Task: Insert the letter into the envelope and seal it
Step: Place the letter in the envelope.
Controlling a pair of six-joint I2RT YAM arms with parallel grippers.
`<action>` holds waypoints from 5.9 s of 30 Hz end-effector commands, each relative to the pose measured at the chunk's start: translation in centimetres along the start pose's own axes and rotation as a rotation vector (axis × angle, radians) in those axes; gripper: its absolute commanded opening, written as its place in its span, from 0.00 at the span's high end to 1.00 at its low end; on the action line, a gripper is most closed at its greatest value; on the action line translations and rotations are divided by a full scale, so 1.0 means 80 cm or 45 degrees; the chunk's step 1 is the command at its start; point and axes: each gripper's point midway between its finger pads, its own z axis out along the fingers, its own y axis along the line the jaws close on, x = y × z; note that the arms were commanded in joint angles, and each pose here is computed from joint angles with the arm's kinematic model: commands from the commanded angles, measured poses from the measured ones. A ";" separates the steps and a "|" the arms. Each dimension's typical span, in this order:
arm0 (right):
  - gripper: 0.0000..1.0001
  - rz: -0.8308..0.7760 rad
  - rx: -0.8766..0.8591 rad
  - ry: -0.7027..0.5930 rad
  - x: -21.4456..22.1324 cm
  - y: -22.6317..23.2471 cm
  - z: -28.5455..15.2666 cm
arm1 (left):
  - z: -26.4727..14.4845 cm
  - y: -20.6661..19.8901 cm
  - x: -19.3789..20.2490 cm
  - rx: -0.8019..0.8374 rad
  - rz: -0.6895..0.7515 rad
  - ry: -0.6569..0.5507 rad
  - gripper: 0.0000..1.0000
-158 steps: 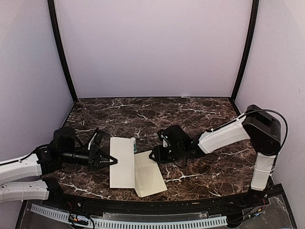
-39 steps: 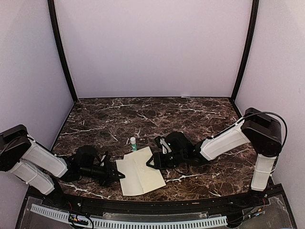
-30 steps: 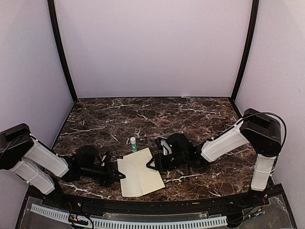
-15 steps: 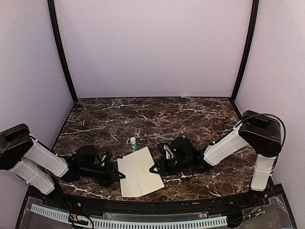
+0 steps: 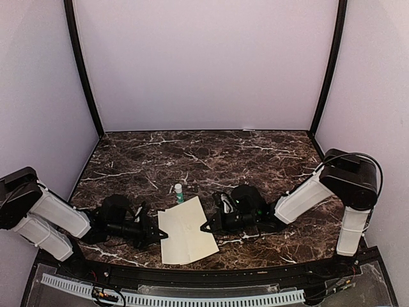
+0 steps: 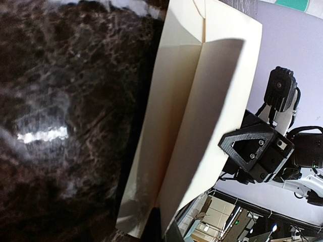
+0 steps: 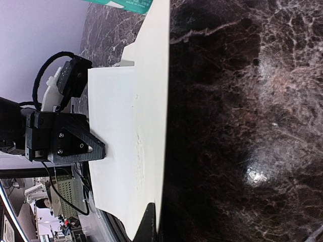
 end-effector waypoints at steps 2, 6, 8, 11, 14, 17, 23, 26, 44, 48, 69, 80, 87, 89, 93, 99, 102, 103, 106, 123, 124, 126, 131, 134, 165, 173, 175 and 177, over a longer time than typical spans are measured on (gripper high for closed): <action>1.00 -0.001 -0.038 0.017 0.005 0.009 -0.005 | -0.006 -0.011 -0.019 0.050 0.053 -0.113 1.00; 1.00 0.001 -0.041 0.021 0.005 0.009 -0.004 | -0.008 -0.015 -0.028 0.060 0.063 -0.166 1.00; 1.00 0.000 -0.046 0.024 0.005 0.011 -0.003 | -0.008 -0.017 -0.030 0.070 0.066 -0.175 1.00; 1.00 -0.004 -0.054 0.029 0.004 0.014 -0.003 | -0.006 -0.021 -0.030 0.092 0.068 -0.172 1.00; 1.00 -0.006 -0.053 0.032 0.005 0.014 -0.003 | -0.004 -0.023 -0.030 0.106 0.067 -0.166 1.00; 1.00 -0.004 -0.054 0.032 0.004 0.014 -0.003 | -0.001 -0.027 -0.031 0.120 0.068 -0.157 1.00; 1.00 -0.004 -0.059 0.032 0.004 0.017 -0.002 | 0.006 -0.027 -0.030 0.116 0.069 -0.130 1.00; 1.00 -0.003 -0.062 0.030 0.003 0.018 -0.002 | 0.008 -0.025 -0.028 0.112 0.062 -0.119 1.00; 0.75 0.005 -0.037 0.016 0.006 0.015 -0.016 | 0.007 -0.010 -0.026 0.024 0.088 -0.112 1.00; 0.73 0.009 -0.026 0.018 0.009 0.012 -0.021 | 0.006 -0.010 -0.026 0.025 0.090 -0.111 1.00; 0.84 0.033 0.031 0.060 0.038 -0.007 -0.052 | 0.003 -0.009 -0.028 0.015 0.091 -0.131 1.00; 1.00 0.027 0.011 0.100 0.049 0.000 -0.051 | 0.002 -0.011 -0.031 0.016 0.097 -0.153 1.00; 1.00 0.039 -0.045 0.117 0.053 0.013 -0.048 | 0.005 -0.018 -0.035 0.027 0.107 -0.160 1.00; 1.00 0.047 -0.065 0.122 0.054 0.017 -0.046 | 0.007 -0.019 -0.033 0.027 0.109 -0.154 1.00; 1.00 0.056 -0.093 0.127 0.056 0.023 -0.043 | 0.010 -0.021 -0.031 0.035 0.106 -0.147 1.00; 1.00 0.058 -0.107 0.125 0.055 0.028 -0.041 | 0.013 -0.027 -0.026 0.050 0.104 -0.140 1.00; 1.00 0.058 -0.108 0.119 0.052 0.029 -0.038 | 0.015 -0.029 -0.023 0.059 0.104 -0.132 1.00; 1.00 0.059 -0.107 0.117 0.052 0.029 -0.038 | 0.016 -0.028 -0.023 0.058 0.101 -0.129 1.00; 1.00 0.061 -0.097 0.105 0.050 0.027 -0.039 | 0.014 -0.021 -0.020 0.044 0.092 -0.122 1.00; 1.00 0.062 -0.053 0.075 0.049 0.018 -0.043 | 0.012 -0.014 -0.001 -0.082 0.193 0.003 0.77; 1.00 0.062 -0.049 0.074 0.050 0.017 -0.043 | 0.012 -0.014 0.000 -0.081 0.188 0.007 0.77; 1.00 0.065 -0.043 0.068 0.049 0.015 -0.045 | 0.010 -0.015 0.001 -0.086 0.190 0.008 0.77; 1.00 0.068 -0.039 0.046 0.046 0.016 -0.047 | 0.004 -0.016 0.006 -0.093 0.182 0.006 0.77; 1.00 0.068 -0.042 0.049 0.045 0.017 -0.045 | 0.004 -0.018 0.012 -0.087 0.181 0.020 0.77; 1.00 0.109 -0.075 0.103 0.063 0.019 -0.039 | 0.025 -0.014 0.025 -0.023 0.136 0.031 1.00; 0.84 0.075 -0.026 0.081 0.059 0.016 -0.041 | 0.027 -0.008 0.027 -0.036 0.145 0.043 1.00; 0.77 0.045 0.052 0.067 0.055 0.007 -0.044 | 0.025 -0.004 0.028 -0.051 0.153 0.046 1.00; 0.71 -0.009 0.135 0.045 0.046 0.000 -0.046 | 0.024 0.000 0.029 -0.071 0.170 0.052 1.00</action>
